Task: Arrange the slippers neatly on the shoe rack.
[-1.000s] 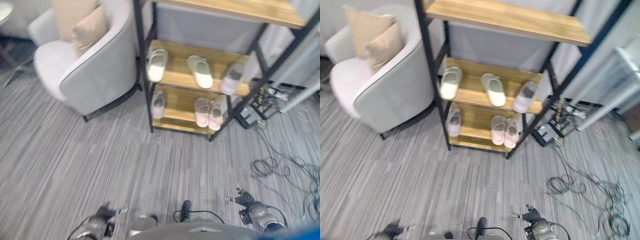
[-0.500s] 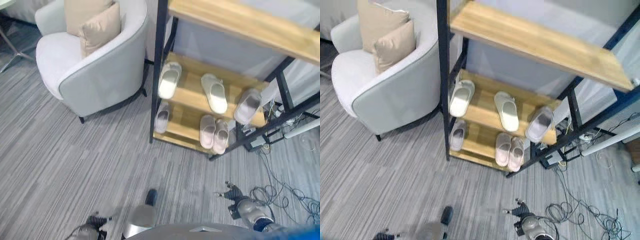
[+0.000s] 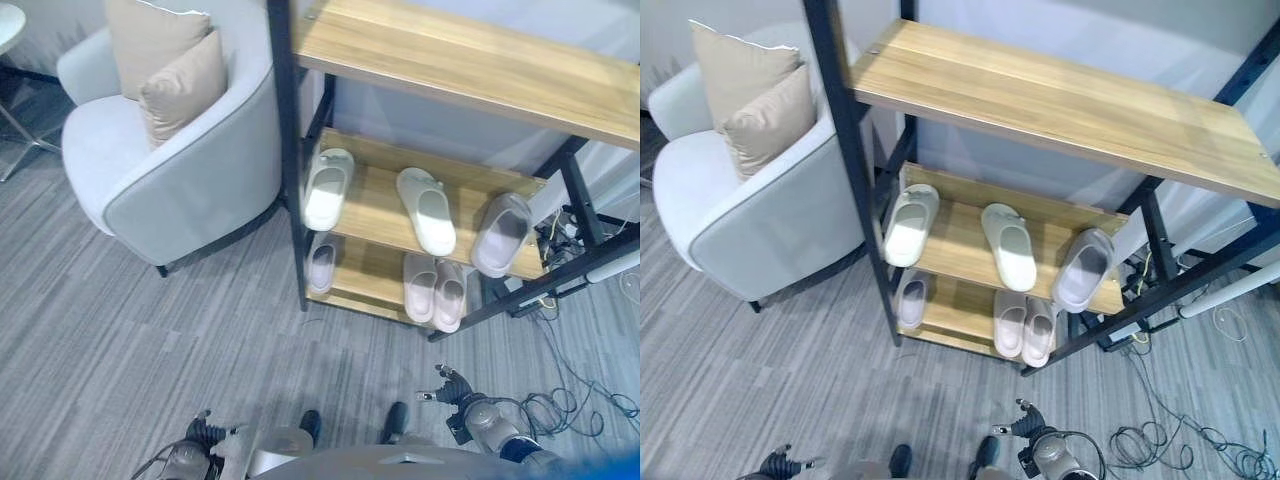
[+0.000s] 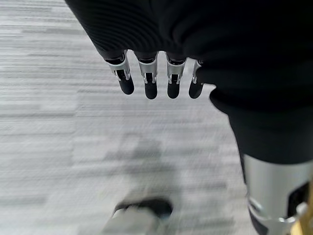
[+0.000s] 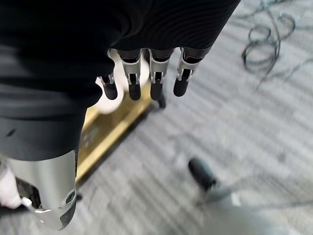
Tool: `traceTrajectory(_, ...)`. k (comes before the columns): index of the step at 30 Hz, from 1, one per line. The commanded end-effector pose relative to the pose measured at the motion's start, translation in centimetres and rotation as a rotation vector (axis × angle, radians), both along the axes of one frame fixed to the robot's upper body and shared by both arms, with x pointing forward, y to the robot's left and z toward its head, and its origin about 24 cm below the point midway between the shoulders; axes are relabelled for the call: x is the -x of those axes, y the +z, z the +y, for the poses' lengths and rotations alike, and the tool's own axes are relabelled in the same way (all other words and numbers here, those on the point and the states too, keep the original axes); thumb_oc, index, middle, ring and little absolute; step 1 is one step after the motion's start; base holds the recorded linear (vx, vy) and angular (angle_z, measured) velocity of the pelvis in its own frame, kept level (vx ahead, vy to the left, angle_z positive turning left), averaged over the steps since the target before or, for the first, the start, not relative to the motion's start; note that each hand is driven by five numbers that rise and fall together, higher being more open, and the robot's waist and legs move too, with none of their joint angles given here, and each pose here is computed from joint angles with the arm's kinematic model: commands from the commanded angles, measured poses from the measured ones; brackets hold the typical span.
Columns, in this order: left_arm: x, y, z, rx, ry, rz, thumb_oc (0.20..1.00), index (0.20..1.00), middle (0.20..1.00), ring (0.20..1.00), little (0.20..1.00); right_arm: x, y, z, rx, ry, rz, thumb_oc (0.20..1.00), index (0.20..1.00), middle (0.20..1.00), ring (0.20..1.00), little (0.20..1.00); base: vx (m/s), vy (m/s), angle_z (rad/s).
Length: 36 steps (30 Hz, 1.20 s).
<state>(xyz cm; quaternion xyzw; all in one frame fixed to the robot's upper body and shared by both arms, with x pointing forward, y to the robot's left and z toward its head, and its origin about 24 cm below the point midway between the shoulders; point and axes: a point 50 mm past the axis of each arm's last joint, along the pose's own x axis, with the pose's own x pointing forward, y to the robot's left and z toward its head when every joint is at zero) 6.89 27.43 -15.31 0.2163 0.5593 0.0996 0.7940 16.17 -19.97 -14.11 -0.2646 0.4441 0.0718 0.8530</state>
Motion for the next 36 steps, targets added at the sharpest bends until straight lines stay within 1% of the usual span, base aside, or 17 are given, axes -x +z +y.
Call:
traceTrajectory(1, -2.6, 0.5, 0.2, -0.018, -0.031, -0.048, 1.0, 1.0, 1.0, 1.0, 1.0, -2.3, 1.4, -1.2, 0.04, 0.028, -0.082, 1.0, 1.0, 1.0, 1.0, 1.0, 0.06, -0.132, 0.13)
traceTrajectory(9, -5.9, 0.9, -1.9, 0.016, -0.127, -0.139, 1.0, 1.0, 1.0, 1.0, 1.0, -5.7, 3.4, 1.3, 0.012, 0.209, -0.206, 1.0, 1.0, 1.0, 1.0, 1.0, 0.01, -0.048, 0.26)
traceTrajectory(12, -6.1, 0.9, -2.2, 0.024, -0.145, -0.14, 1.0, 1.0, 1.0, 1.0, 1.0, -6.7, 4.1, 3.4, -0.02, 0.31, -0.239, 1.0, 1.0, 1.0, 1.0, 1.0, 0.06, 0.005, 0.07)
traceTrajectory(13, -6.6, 0.8, -3.1, 0.041, -0.205, -0.13, 1.0, 1.0, 1.0, 1.0, 1.0, -8.6, 5.5, 5.9, -0.116, 0.369, -0.321, 1.0, 1.0, 1.0, 1.0, 1.0, 0.1, 0.117, -0.05)
traceTrajectory(14, -6.7, 0.4, -4.7, 0.082, -0.25, -0.129, 1.0, 1.0, 1.0, 1.0, 1.0, -6.2, 3.7, 3.7, -0.104, 0.327, -0.231, 1.0, 1.0, 1.0, 1.0, 1.0, 0.08, 0.126, 0.03)
traceTrajectory(15, -5.8, 0.3, -4.5, 0.074, -0.249, -0.119, 1.0, 1.0, 1.0, 1.0, 1.0, -9.0, 5.9, 6.9, -0.163, 0.372, -0.347, 1.0, 1.0, 1.0, 1.0, 1.0, 0.02, 0.104, 0.14)
traceTrajectory(16, -5.4, 0.3, -3.9, 0.059, -0.207, -0.133, 1.0, 1.0, 1.0, 1.0, 1.0, -8.2, 5.7, 4.8, -0.114, 0.354, -0.307, 1.0, 1.0, 1.0, 1.0, 1.0, -0.01, 0.011, 0.07)
traceTrajectory(18, -4.8, 0.1, -4.0, 0.084, -0.202, -0.103, 1.0, 1.0, 1.0, 1.0, 1.0, -4.7, 4.1, 6.1, -0.212, 0.452, -0.225, 1.0, 1.0, 1.0, 1.0, 1.0, 0.0, -0.014, -0.03)
traceTrajectory(20, -4.6, 0.1, -3.6, 0.067, -0.218, -0.102, 1.0, 1.0, 1.0, 1.0, 1.0, -6.8, 6.4, 8.6, -0.245, 0.549, -0.333, 1.0, 1.0, 1.0, 1.0, 1.0, -0.02, -0.018, -0.11)
traceTrajectory(23, -4.3, -0.1, -4.3, 0.081, -0.215, -0.093, 1.0, 1.0, 1.0, 1.0, 1.0, -6.1, 6.3, 10.2, -0.358, 0.573, -0.31, 1.0, 1.0, 1.0, 1.0, 1.0, -0.03, 0.057, 0.04)
traceTrajectory(24, -4.2, -0.1, -4.3, 0.077, -0.237, -0.1, 1.0, 1.0, 1.0, 1.0, 1.0, -7.2, 7.6, 11.5, -0.393, 0.581, -0.395, 1.0, 1.0, 1.0, 1.0, 1.0, 0.0, 0.0, 0.0)
traceTrajectory(25, -3.7, -0.1, -3.9, 0.06, -0.216, -0.089, 1.0, 1.0, 1.0, 1.0, 1.0, -9.6, 11.3, 11.3, -0.281, 0.708, -0.541, 1.0, 1.0, 1.0, 1.0, 1.0, 0.0, 0.018, -0.07)
traceTrajectory(27, -3.6, -0.2, -3.7, 0.063, -0.169, -0.089, 1.0, 1.0, 1.0, 1.0, 1.0, -10.3, 14.6, 12.3, -0.304, 0.812, -0.683, 1.0, 1.0, 1.0, 1.0, 1.0, 0.01, 0.029, 0.07)
traceTrajectory(28, -3.4, -0.2, -3.8, 0.062, -0.171, -0.096, 1.0, 1.0, 1.0, 1.0, 1.0, -10.9, 18.2, 11.7, -0.306, 0.817, -0.852, 1.0, 1.0, 1.0, 1.0, 1.0, 0.01, 0.031, 0.09)
traceTrajectory(30, -3.1, -0.2, -3.6, 0.064, -0.156, -0.087, 1.0, 1.0, 1.0, 1.0, 1.0, -11.7, 19.5, 10.7, -0.269, 0.798, -0.893, 1.0, 1.0, 1.0, 1.0, 1.0, 0.0, 0.0, 0.0)
traceTrajectory(32, -2.8, -0.2, -3.2, 0.065, -0.131, -0.085, 1.0, 1.0, 1.0, 1.0, 1.0, -12.0, 23.8, 9.4, -0.257, 0.779, -1.072, 1.0, 1.0, 1.0, 1.0, 1.0, 0.01, 0.018, -0.05)
traceTrajectory(36, -2.9, -0.3, -3.9, 0.092, -0.144, -0.098, 1.0, 1.0, 1.0, 1.0, 1.0, -14.5, 27.5, 6.8, -0.018, 0.646, -1.283, 1.0, 1.0, 1.0, 1.0, 1.0, 0.0, 0.02, -0.13)
